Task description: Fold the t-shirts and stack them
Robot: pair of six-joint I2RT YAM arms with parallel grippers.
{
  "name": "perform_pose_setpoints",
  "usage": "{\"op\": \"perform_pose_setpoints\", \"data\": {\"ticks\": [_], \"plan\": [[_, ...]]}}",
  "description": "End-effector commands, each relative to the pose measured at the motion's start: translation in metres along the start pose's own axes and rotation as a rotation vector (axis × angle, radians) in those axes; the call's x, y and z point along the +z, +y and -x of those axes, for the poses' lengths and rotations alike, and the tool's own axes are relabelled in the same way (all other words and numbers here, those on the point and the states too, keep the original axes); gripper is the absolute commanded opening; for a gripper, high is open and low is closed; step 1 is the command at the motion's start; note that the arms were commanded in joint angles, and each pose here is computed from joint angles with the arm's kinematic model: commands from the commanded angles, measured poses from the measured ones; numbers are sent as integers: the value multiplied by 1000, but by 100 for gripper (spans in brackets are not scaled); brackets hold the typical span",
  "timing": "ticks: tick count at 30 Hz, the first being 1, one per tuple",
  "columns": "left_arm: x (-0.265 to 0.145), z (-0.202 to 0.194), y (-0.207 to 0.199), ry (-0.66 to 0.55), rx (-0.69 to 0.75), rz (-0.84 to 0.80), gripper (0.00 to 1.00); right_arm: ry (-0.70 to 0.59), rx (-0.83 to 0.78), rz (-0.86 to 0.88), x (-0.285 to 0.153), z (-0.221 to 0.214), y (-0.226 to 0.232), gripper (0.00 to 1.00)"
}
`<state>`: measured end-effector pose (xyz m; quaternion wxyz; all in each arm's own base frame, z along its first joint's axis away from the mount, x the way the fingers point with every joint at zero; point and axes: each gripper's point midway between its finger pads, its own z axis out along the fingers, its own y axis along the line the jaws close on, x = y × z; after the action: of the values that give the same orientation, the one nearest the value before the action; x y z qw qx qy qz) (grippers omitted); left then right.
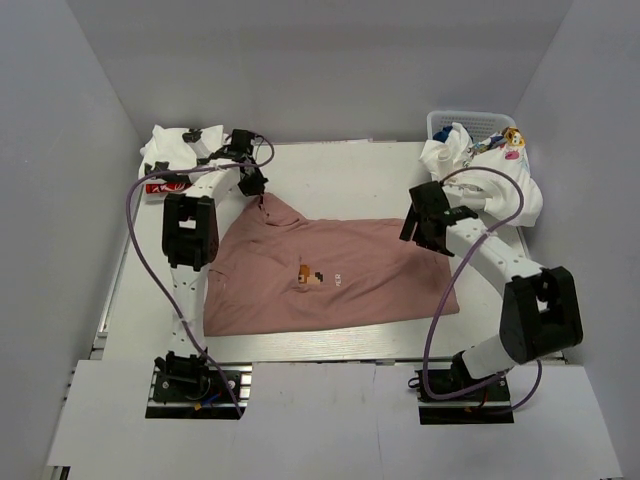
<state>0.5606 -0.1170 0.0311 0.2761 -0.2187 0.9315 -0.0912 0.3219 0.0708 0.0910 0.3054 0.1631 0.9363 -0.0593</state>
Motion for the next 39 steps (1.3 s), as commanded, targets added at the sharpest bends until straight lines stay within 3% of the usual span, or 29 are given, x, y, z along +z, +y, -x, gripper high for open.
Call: {"op": "perform_pose_setpoints", "data": {"ticks": [1, 7, 15, 27, 32, 39], "plan": [[-54, 29, -16, -97, 7, -46, 0, -58, 75, -41, 6, 37, 11, 90], [-99, 26, -6, -141, 22, -54, 0, -35, 97, -133, 32, 56, 25, 90], [-139, 4, 5, -156, 31, -106, 0, -17, 124, -125, 64, 88, 67, 90], [-160, -36, 31, -115, 15, -102, 0, 55, 96, -255, 97, 58, 50, 88], [-170, -48, 35, -103, 7, -124, 0, 84, 82, -310, 106, 43, 40, 84], [-190, -62, 41, -94, 9, -146, 0, 116, 89, -315, 119, 25, 39, 67]]}}
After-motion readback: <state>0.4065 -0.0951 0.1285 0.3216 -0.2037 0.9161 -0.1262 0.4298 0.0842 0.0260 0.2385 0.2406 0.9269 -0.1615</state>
